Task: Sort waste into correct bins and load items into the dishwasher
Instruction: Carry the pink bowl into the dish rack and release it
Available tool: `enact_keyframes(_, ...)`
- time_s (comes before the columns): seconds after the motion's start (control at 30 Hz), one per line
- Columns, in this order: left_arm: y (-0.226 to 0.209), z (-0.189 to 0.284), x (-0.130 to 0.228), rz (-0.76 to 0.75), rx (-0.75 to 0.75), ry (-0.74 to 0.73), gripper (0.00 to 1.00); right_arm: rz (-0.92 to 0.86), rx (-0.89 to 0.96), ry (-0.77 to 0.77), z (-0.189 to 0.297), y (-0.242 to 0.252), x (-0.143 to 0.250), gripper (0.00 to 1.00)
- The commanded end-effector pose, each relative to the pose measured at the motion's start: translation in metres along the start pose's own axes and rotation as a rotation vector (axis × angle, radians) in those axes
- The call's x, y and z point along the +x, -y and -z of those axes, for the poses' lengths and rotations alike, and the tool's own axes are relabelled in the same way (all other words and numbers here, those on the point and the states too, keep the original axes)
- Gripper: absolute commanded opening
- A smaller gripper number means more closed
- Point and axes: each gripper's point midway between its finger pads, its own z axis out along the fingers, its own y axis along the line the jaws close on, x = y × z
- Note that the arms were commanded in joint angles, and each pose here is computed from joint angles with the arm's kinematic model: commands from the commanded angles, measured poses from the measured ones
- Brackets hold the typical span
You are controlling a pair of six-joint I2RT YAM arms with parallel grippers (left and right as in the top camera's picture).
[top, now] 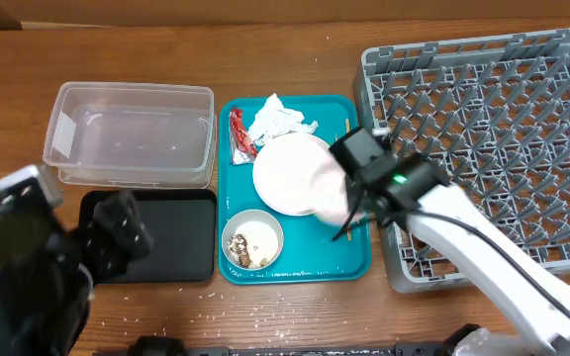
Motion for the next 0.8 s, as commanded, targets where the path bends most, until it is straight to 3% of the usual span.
enact_keyframes(0.0, -0.007, 0.004, -0.001, -0.001, -0.031, 0.021, 1.0, -0.307, 0.262, 0.417, 0.07, 0.087, -0.069, 0.04)
enact_keyframes(0.13, -0.008, 0.003, 0.0, -0.003, -0.035, 0.014, 1.0, -0.508, 0.487, 0.564, 0.089, 0.162, -0.091, 0.04)
enact_keyframes(0.37, -0.008, 0.003, 0.001, -0.004, -0.037, 0.01, 1.0, -0.605, 0.886, 0.5, 0.072, 0.252, -0.081, 0.04)
enact_keyframes(0.77, -0.008, 0.003, 0.001, -0.004, -0.037, 0.01, 1.0, -0.508, 1.099, 0.227, -0.019, 0.29, -0.058, 0.04)
